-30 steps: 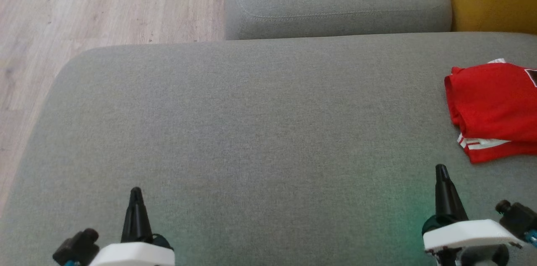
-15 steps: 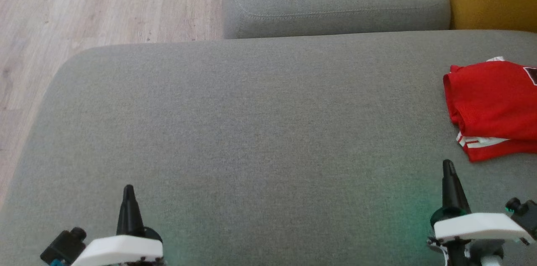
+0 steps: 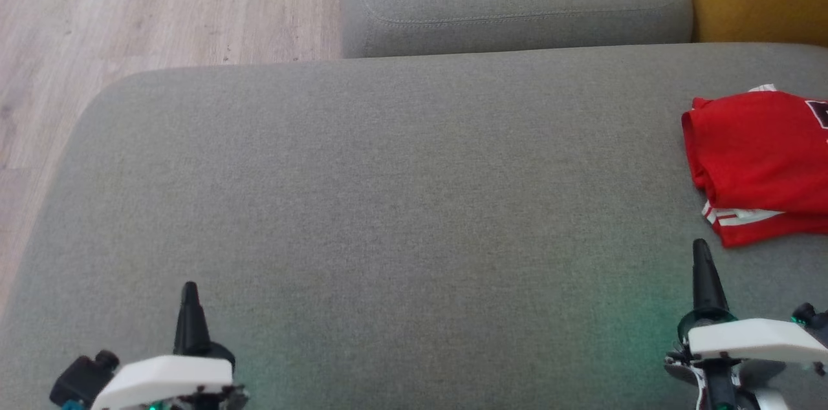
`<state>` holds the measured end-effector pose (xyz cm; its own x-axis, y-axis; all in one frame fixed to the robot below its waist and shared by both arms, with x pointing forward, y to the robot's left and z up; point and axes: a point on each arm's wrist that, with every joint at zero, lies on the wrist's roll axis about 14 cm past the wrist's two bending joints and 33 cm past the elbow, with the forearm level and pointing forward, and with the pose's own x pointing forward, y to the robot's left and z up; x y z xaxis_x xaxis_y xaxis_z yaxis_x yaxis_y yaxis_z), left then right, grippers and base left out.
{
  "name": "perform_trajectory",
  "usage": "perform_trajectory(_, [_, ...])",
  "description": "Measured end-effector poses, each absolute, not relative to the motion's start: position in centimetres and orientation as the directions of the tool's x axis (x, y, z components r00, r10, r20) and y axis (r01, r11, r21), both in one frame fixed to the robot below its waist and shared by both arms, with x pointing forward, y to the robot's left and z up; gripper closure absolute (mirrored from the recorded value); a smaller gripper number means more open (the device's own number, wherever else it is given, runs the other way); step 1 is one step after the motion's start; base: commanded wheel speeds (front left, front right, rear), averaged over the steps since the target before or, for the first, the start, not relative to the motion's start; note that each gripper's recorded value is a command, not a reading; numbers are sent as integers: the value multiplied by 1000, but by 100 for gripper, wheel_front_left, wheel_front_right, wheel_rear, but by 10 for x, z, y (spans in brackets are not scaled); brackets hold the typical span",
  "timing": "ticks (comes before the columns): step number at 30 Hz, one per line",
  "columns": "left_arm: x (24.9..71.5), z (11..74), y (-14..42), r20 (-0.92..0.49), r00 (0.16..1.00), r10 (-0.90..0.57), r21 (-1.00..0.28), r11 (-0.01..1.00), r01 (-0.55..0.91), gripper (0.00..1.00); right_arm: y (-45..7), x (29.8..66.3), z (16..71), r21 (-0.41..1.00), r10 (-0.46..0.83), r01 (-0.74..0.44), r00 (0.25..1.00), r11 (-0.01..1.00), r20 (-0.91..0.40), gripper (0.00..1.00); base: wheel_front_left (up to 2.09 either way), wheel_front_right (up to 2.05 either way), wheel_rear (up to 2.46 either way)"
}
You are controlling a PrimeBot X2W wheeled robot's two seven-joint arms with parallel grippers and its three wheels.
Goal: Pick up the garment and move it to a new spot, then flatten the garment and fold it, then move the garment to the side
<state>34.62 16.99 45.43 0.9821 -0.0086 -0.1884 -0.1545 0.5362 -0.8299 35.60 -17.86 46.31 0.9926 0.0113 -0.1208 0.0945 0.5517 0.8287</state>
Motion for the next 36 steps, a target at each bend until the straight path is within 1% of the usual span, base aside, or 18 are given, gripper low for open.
perform_trajectory(15, [353, 456, 174, -187, 982, -20, -908, 386, -165, 100, -187, 361, 465, 911, -6, 116, 992, 396, -124, 100, 0, 0, 0])
perform_trajectory(17, [358, 461, 177, -168, 986, -14, -923, 353, -152, 100, -188, 361, 464, 924, -7, 121, 992, 364, -127, 100, 0, 0, 0])
perform_trajectory(36, [365, 467, 180, -141, 989, -32, -980, 147, -135, 100, -198, 365, 467, 982, -23, 124, 992, 144, -122, 100, 0, 0, 0])
